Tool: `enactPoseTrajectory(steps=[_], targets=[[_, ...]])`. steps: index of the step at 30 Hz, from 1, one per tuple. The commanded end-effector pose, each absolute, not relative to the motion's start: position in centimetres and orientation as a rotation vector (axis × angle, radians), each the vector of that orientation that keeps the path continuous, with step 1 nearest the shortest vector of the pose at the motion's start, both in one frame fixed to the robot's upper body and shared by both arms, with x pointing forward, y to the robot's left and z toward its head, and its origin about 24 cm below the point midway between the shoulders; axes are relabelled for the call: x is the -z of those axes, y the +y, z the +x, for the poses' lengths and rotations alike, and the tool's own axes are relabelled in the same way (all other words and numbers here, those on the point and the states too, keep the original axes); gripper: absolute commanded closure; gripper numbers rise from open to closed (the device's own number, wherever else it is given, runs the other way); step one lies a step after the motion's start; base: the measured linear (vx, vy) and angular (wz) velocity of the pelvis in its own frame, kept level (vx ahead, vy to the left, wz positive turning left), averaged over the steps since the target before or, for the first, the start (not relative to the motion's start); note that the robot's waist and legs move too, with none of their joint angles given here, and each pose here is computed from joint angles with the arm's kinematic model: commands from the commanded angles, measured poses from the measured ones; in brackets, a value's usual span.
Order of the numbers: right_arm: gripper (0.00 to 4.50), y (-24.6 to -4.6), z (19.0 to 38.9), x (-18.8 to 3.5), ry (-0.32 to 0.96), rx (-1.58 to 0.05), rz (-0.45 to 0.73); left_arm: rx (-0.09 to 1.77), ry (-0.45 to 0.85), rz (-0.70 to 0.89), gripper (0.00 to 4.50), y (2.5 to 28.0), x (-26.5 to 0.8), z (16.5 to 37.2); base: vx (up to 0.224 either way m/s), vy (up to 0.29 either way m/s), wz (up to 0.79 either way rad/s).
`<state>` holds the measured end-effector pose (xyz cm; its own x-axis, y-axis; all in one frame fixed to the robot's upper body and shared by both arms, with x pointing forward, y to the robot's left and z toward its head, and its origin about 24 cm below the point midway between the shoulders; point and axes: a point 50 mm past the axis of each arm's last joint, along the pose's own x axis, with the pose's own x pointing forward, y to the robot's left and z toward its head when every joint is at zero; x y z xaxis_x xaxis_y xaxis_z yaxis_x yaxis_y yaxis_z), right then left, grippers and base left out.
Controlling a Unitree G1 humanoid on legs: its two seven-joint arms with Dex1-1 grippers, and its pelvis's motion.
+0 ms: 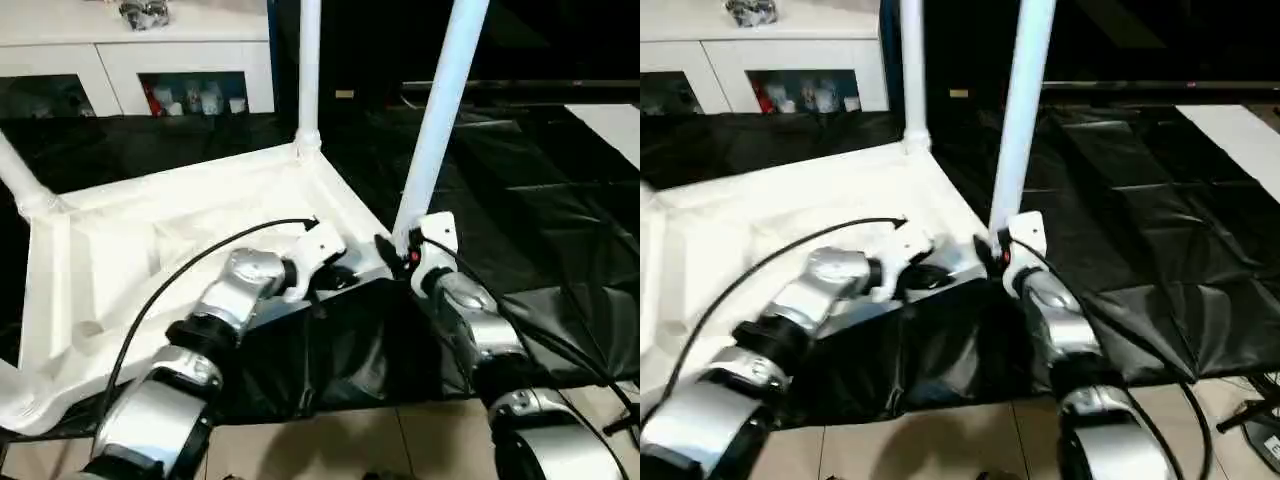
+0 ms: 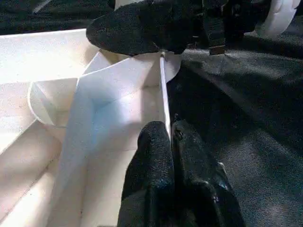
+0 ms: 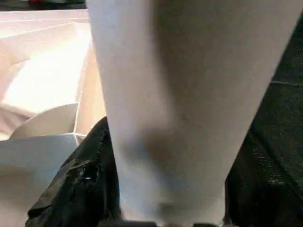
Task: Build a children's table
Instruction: Rotate leg to tighten
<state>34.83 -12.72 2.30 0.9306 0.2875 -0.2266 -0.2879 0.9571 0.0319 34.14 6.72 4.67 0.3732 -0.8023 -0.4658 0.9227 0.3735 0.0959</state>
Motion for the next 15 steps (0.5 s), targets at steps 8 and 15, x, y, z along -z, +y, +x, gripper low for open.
enactPoseTrajectory(steps=[8,15], targets=[[0.71,-13.2,34.6,-1.8,0.253,-0.371,-0.051,1.311,0.284,0.46,4.5,6.4,-5.6,33.6,0.0,0.0,0.0],[0.71,-14.6,33.8,-2.4,0.238,-0.641,-0.063,1.374,0.318,0.493,4.5,8.9,-5.7,33.7,0.0,0.0,0.0]])
